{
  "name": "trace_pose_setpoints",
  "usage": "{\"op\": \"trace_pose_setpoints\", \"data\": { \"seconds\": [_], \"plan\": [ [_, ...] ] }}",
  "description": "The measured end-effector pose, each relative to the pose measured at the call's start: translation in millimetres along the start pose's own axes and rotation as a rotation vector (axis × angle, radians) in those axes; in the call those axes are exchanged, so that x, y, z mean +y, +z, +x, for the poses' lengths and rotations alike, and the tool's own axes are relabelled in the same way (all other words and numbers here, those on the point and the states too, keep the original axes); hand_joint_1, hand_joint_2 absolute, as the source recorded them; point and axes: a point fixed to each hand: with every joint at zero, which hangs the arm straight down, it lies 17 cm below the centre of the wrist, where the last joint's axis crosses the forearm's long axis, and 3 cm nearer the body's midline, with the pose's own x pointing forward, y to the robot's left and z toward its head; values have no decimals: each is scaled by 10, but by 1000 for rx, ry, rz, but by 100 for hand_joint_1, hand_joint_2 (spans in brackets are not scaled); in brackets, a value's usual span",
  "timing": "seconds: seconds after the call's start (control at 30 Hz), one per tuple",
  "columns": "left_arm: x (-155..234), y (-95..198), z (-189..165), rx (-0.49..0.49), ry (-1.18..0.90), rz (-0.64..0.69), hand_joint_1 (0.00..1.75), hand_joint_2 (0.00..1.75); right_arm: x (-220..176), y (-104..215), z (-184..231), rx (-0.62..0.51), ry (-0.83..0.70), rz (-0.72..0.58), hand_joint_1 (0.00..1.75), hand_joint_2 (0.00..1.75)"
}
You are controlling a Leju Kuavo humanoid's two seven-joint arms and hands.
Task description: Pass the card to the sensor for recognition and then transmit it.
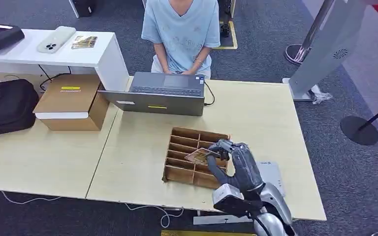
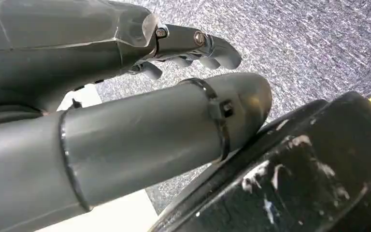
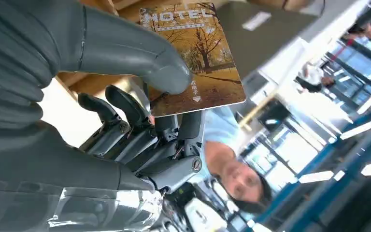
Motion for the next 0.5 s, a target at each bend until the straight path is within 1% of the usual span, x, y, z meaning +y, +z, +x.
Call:
{"op": "trace_pose_setpoints", "data": {
  "seconds": [0.13, 0.23, 0.33, 0.5],
  "plan": [
    [4, 0, 5, -1, -2, 0, 0, 0, -341, -244, 41, -36, 174, -90, 175, 175],
    [1, 0, 8, -1, -3, -1, 0, 0, -647, -444, 65, -38, 429, -179, 175, 175],
    [7, 0, 18, -3, -10, -1, 0, 0, -901, -688, 140, -45, 605, -243, 175, 175],
    [9, 0, 29, -5, -20, -4, 0, 0, -1162, -1100, 234, -80, 720, -282, 175, 175]
  ]
}}
